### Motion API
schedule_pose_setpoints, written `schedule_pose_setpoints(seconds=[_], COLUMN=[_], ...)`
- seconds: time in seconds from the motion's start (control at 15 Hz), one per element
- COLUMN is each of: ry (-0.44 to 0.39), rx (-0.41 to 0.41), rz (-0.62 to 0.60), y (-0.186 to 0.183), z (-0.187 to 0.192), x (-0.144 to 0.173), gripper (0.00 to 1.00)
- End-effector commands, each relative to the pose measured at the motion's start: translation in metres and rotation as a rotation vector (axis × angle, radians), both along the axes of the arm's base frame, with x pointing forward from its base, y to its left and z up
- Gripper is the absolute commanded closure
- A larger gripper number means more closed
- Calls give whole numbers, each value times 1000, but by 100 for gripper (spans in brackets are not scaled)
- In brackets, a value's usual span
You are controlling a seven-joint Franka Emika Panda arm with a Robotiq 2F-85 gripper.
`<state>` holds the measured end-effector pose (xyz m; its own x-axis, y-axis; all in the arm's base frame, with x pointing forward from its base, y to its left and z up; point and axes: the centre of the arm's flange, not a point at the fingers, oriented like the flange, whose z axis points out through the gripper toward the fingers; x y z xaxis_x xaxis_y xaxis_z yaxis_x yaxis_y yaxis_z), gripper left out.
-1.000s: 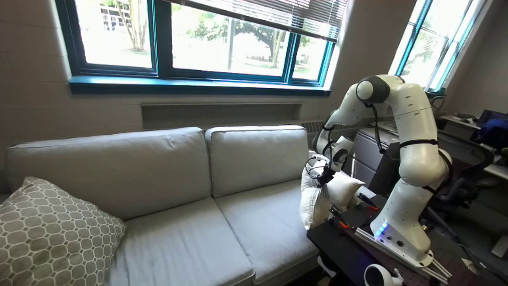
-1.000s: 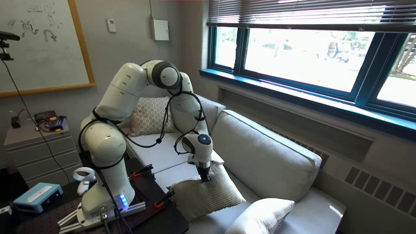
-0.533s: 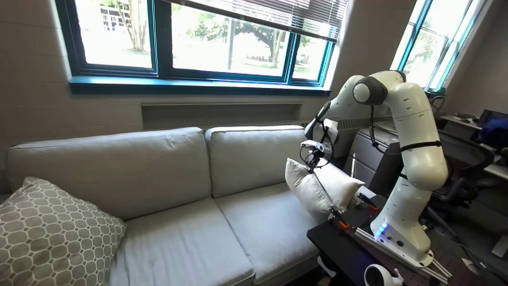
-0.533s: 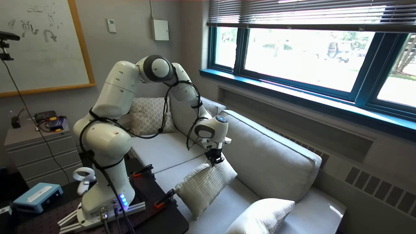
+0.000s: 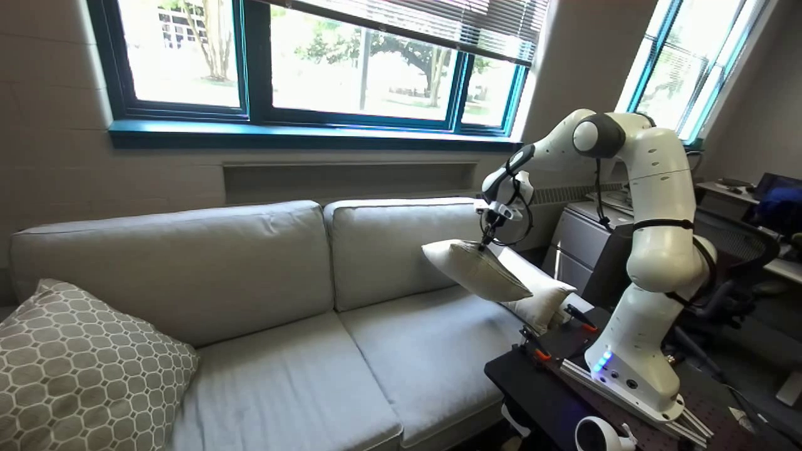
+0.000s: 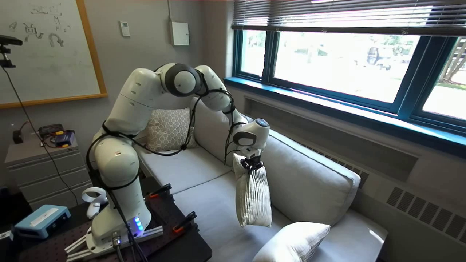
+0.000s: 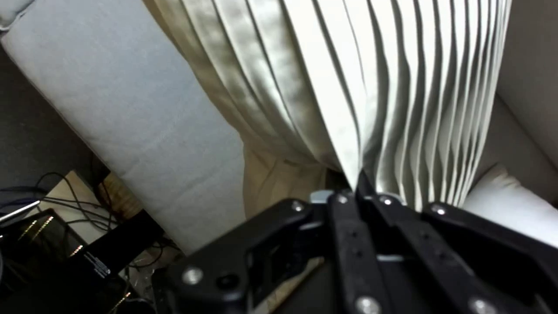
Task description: Arrange the cushions on the couch
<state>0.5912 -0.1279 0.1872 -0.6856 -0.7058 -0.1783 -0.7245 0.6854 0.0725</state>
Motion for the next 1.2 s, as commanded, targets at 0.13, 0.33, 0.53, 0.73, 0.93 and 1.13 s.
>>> schedule_pose_setpoints(seconds=[0.13,0.33,0.53,0.73,0.93,1.13], ry=[-51,-87,-88,-112,-109,-89], rx=[166,269,365,517,671,761], rz=[190,294,346,363,352,291], y=[-28,-27,-35,-56,-71,-79], z=[-7,-7,-12,-41,-82,-101], x=[10,23,35,53,61,46], gripper=[98,98,98,98,98,98])
